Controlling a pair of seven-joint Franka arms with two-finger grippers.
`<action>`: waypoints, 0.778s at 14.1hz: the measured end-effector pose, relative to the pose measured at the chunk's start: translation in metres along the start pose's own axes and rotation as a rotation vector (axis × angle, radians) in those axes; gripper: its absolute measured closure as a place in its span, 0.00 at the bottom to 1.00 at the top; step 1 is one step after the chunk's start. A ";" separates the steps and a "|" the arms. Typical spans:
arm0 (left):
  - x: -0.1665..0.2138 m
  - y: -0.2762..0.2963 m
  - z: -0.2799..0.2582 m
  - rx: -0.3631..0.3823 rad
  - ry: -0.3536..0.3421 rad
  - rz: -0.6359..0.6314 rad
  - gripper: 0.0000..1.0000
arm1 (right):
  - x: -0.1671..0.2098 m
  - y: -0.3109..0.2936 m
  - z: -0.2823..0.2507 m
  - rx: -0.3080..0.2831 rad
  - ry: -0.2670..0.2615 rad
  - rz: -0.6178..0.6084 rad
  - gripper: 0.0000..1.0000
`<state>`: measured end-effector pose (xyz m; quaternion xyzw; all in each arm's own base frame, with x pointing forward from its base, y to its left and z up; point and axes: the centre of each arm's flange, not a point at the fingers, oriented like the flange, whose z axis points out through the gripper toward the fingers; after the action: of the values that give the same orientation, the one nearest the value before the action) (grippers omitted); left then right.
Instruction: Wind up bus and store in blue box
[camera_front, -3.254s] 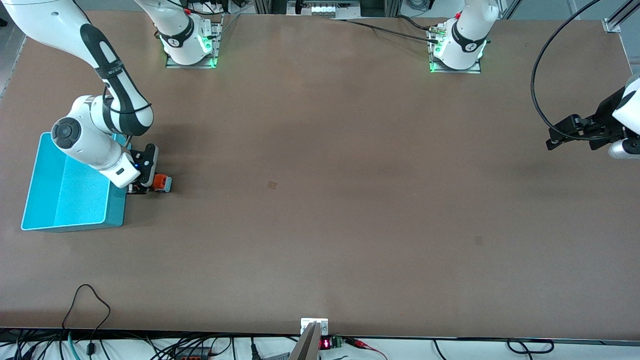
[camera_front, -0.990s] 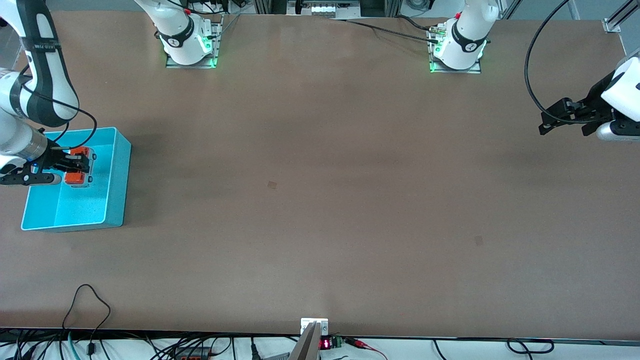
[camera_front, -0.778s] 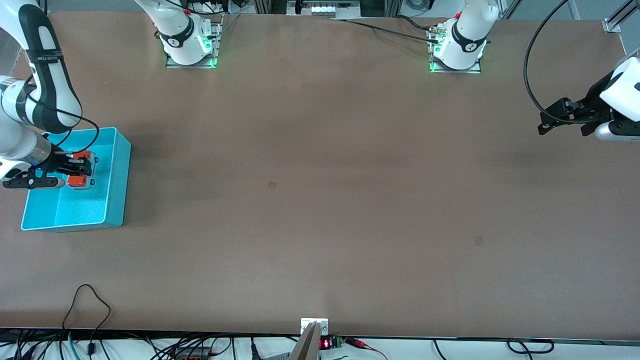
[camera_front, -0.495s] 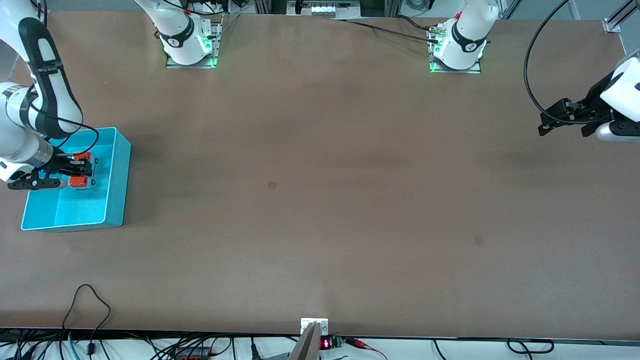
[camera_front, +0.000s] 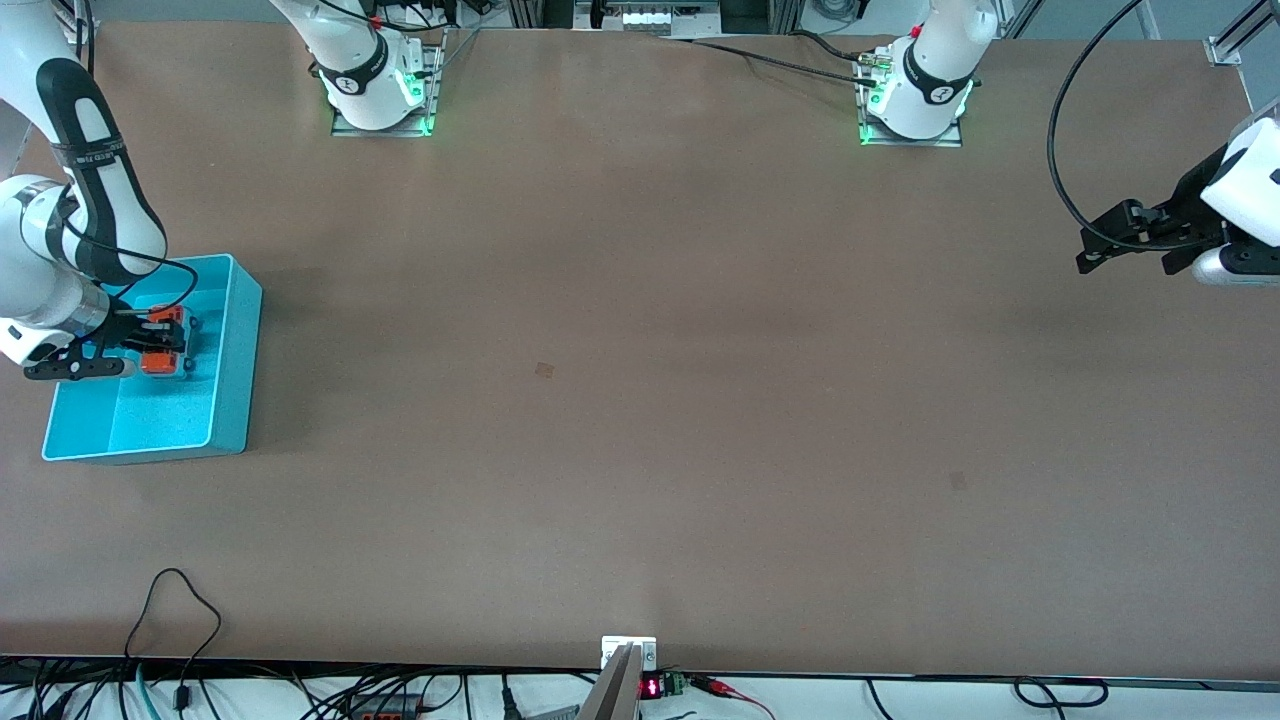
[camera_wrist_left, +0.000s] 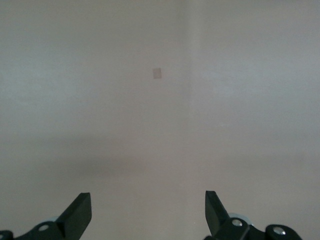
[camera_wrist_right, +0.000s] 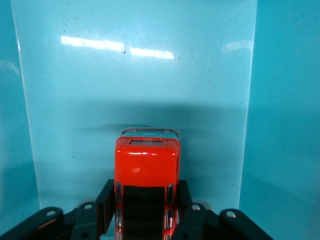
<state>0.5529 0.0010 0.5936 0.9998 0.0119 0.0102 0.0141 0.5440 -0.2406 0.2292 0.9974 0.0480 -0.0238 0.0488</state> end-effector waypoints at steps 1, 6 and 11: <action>0.000 0.000 0.000 0.000 0.000 -0.002 0.00 | 0.000 0.001 0.000 -0.001 0.001 -0.001 0.36; 0.000 -0.001 0.000 0.000 0.000 -0.006 0.00 | 0.008 0.009 -0.020 -0.023 0.043 -0.037 0.00; 0.000 -0.001 0.000 0.000 0.000 -0.006 0.00 | 0.030 -0.011 -0.136 -0.016 0.080 -0.071 0.00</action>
<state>0.5529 0.0017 0.5936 0.9997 0.0150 0.0102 0.0141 0.5786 -0.2130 0.3614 0.9948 0.0853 0.0148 0.0539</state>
